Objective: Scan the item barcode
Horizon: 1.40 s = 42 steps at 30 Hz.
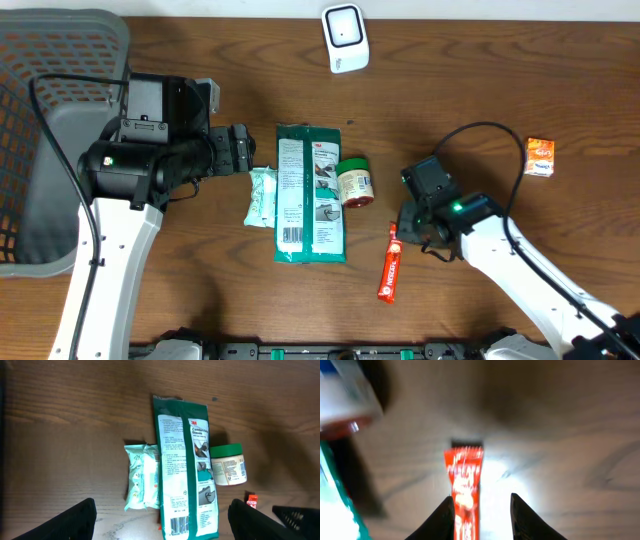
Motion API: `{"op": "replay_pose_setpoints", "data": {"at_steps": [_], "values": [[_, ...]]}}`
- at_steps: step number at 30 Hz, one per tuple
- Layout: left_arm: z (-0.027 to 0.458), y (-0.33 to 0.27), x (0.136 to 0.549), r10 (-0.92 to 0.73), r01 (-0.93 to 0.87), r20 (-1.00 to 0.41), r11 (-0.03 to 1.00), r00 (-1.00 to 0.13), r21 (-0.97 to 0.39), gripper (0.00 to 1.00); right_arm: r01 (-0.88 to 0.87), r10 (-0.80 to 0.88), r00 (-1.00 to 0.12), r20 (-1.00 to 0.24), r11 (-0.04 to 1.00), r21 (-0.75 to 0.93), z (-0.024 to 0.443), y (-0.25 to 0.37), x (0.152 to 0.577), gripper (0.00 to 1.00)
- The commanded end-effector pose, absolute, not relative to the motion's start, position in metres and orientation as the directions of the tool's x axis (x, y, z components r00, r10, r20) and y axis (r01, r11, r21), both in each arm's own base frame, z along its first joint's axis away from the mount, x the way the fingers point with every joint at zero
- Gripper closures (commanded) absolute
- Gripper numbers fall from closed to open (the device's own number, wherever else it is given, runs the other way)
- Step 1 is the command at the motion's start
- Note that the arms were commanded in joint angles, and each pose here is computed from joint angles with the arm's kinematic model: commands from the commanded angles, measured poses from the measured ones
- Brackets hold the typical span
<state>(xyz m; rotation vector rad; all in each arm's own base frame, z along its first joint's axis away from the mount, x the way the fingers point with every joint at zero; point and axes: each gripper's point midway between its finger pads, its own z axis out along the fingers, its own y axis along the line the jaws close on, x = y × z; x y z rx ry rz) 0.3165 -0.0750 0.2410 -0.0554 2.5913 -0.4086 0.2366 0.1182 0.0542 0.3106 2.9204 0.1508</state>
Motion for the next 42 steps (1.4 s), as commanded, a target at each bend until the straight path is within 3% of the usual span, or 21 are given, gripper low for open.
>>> {"op": "replay_pose_setpoints", "data": {"at_steps": [1,10,17,20,23,24,25,26,34,38,42], "values": [[0.246,-0.073,0.318,-0.12,0.034,-0.495,0.956,-0.861,-0.292,0.15,0.197,0.206,-0.978,-0.041,0.967,0.163,0.044,0.14,0.206,0.69],[0.246,-0.073,0.318,-0.121,0.034,-0.495,0.956,-0.861,-0.292,0.15,0.086,0.084,-0.995,0.05,0.995,0.046,0.035,0.157,0.153,0.63],[0.246,-0.073,0.318,-0.12,0.034,-0.495,0.956,-0.861,-0.292,0.15,0.069,0.077,-0.986,0.146,0.996,-0.061,0.004,0.15,0.141,0.58],[0.246,-0.073,0.318,-0.12,0.034,-0.495,0.956,-0.861,-0.292,0.16,0.068,0.083,-0.981,0.175,0.994,-0.09,-0.008,0.149,0.14,0.6],[0.246,-0.073,0.318,-0.12,0.034,-0.495,0.956,-0.861,-0.292,0.15,0.067,0.085,-0.978,0.188,0.993,-0.101,-0.012,0.146,0.14,0.66],[0.246,-0.073,0.318,-0.12,0.034,-0.495,0.956,-0.861,-0.292,0.16,0.063,0.081,-0.979,0.189,0.993,-0.099,-0.012,0.145,0.141,0.73],[0.246,-0.073,0.318,-0.12,0.034,-0.495,0.956,-0.861,-0.292,0.15,0.061,0.078,-0.979,0.187,0.994,-0.094,-0.011,0.144,0.143,0.9],[0.246,-0.073,0.318,-0.121,0.034,-0.495,0.956,-0.861,-0.292,0.16,0.051,0.066,-0.981,0.185,0.995,-0.087,-0.01,0.144,0.144,0.99],[0.246,-0.073,0.318,-0.12,0.034,-0.495,0.956,-0.861,-0.292,0.16,-0.072,-0.07,-0.997,-0.035,0.996,0.055,0.04,0.145,0.191,0.99],[0.246,-0.073,0.318,-0.121,0.034,-0.495,0.956,-0.861,-0.292,0.16,-0.246,-0.206,-0.954,-0.219,0.953,0.176,0.092,0.158,0.212,0.99],[0.246,-0.073,0.318,-0.12,0.034,-0.495,0.956,-0.861,-0.292,0.16,-0.324,-0.258,-0.911,-0.321,0.93,0.171,0.125,0.159,0.233,0.99]]}}
